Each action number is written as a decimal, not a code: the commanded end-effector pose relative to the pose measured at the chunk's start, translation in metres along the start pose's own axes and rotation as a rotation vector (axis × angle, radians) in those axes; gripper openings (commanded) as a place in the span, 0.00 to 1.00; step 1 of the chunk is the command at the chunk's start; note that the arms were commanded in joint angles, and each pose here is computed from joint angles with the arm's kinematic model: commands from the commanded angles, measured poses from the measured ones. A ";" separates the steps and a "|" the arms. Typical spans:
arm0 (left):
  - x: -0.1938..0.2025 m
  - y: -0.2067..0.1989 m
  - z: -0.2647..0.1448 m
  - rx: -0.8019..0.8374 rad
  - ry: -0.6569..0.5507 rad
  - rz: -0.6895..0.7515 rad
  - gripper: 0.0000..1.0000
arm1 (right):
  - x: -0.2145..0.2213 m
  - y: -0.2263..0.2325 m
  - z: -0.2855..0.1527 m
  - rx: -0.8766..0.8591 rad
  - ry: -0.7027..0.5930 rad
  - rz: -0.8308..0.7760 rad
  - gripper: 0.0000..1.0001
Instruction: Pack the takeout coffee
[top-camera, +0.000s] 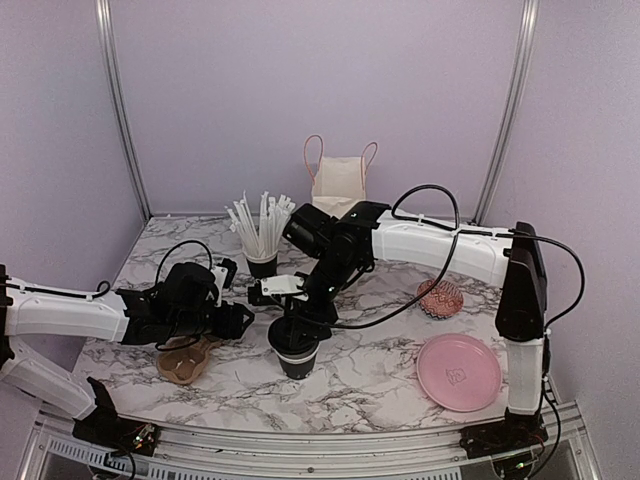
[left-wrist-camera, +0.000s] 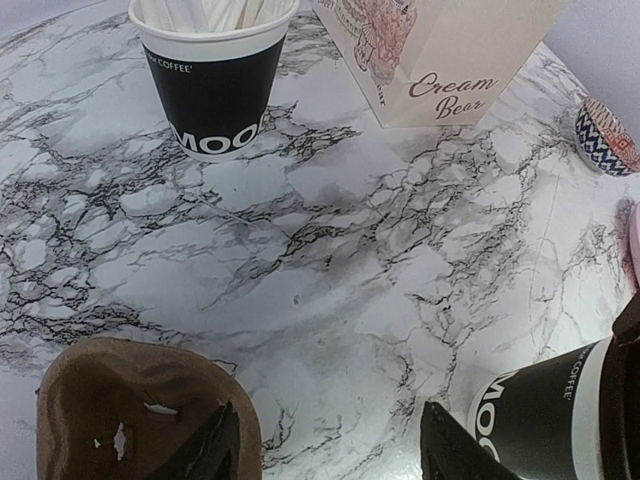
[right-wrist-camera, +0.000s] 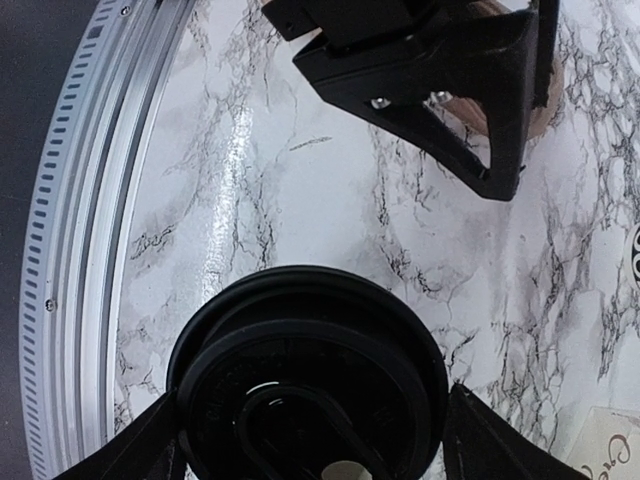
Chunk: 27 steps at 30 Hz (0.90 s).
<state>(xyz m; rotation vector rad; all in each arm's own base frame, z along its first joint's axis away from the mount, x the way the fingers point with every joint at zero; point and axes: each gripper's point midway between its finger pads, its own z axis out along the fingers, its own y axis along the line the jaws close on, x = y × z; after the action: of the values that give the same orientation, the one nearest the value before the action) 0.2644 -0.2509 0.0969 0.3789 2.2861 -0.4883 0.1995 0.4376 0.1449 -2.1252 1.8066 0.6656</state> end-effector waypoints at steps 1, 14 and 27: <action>-0.009 0.000 -0.004 -0.005 -0.014 0.003 0.62 | -0.004 0.007 -0.008 0.004 -0.004 -0.023 0.83; -0.007 -0.001 -0.003 0.003 -0.012 -0.005 0.62 | 0.006 0.017 0.004 -0.044 0.031 -0.023 0.84; -0.006 0.000 -0.003 0.001 -0.014 -0.005 0.62 | 0.008 0.031 -0.001 -0.069 0.055 -0.062 0.98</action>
<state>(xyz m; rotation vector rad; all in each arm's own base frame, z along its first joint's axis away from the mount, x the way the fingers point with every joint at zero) 0.2645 -0.2511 0.0972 0.3788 2.2852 -0.4894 0.1837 0.4313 0.1366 -2.2143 1.7755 0.6613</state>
